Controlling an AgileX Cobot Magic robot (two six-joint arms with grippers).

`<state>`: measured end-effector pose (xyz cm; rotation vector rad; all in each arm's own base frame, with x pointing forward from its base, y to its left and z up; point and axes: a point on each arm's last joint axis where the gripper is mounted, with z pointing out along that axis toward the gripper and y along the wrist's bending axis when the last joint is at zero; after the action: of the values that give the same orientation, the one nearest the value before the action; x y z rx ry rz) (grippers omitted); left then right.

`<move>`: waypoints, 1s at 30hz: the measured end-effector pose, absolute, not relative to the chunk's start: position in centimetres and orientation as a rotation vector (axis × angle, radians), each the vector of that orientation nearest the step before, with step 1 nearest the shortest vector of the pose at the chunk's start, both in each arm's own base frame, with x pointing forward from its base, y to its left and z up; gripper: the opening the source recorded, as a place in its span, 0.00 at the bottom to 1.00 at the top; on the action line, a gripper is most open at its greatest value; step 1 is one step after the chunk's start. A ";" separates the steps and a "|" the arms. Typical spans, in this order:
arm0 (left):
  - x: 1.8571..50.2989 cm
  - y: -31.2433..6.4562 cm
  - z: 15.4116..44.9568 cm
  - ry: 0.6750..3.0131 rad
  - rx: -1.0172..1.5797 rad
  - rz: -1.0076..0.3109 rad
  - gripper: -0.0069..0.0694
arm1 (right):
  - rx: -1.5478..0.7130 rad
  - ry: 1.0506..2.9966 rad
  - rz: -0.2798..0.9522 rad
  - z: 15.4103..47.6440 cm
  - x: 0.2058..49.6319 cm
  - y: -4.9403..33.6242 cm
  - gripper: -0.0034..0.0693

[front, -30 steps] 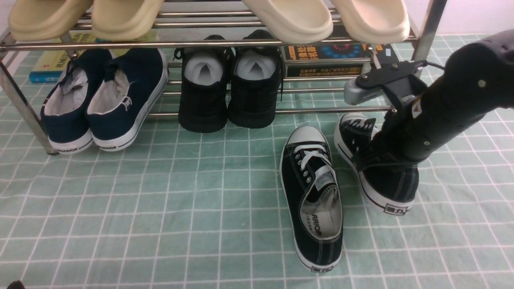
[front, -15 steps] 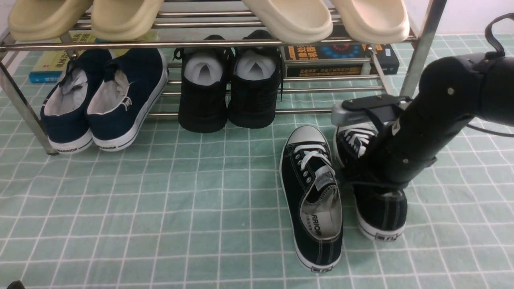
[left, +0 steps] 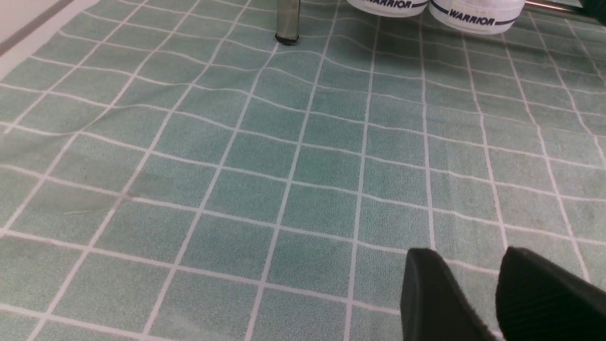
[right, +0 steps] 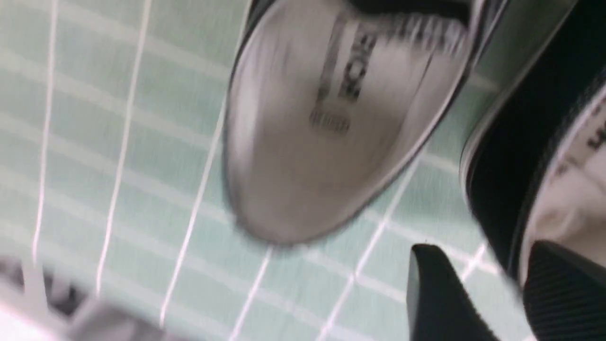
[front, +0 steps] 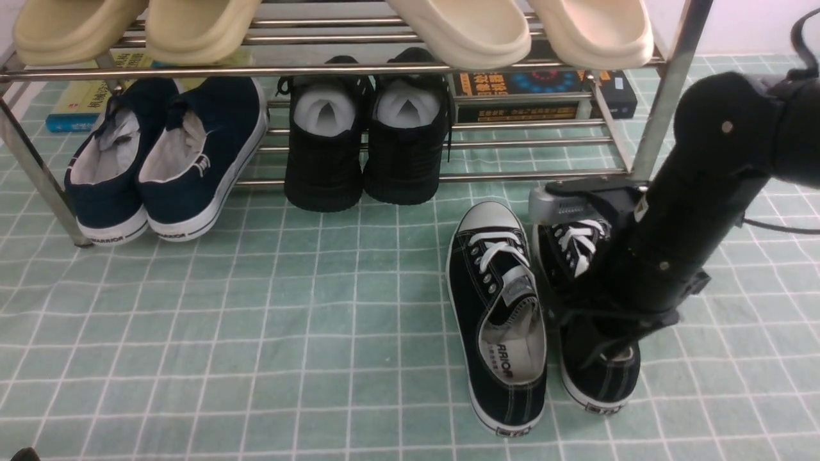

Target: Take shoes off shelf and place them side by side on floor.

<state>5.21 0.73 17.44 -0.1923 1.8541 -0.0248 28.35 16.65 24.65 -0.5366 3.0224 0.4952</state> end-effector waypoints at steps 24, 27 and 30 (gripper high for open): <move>5.2 0.7 17.4 1.854 -0.191 -0.023 0.41 | -0.515 2.121 0.481 32.9 9.3 6.2 0.03; 5.2 0.7 17.4 1.854 -0.191 -0.023 0.41 | -0.417 1.922 0.485 30.0 8.0 5.1 0.03; 5.2 0.7 17.4 1.854 -0.190 -0.022 0.41 | -0.373 1.831 0.484 28.8 7.6 4.6 0.03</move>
<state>5.21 0.74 17.44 -0.1904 1.8541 -0.0218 7.58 4.62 28.79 -0.3731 1.8308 0.4840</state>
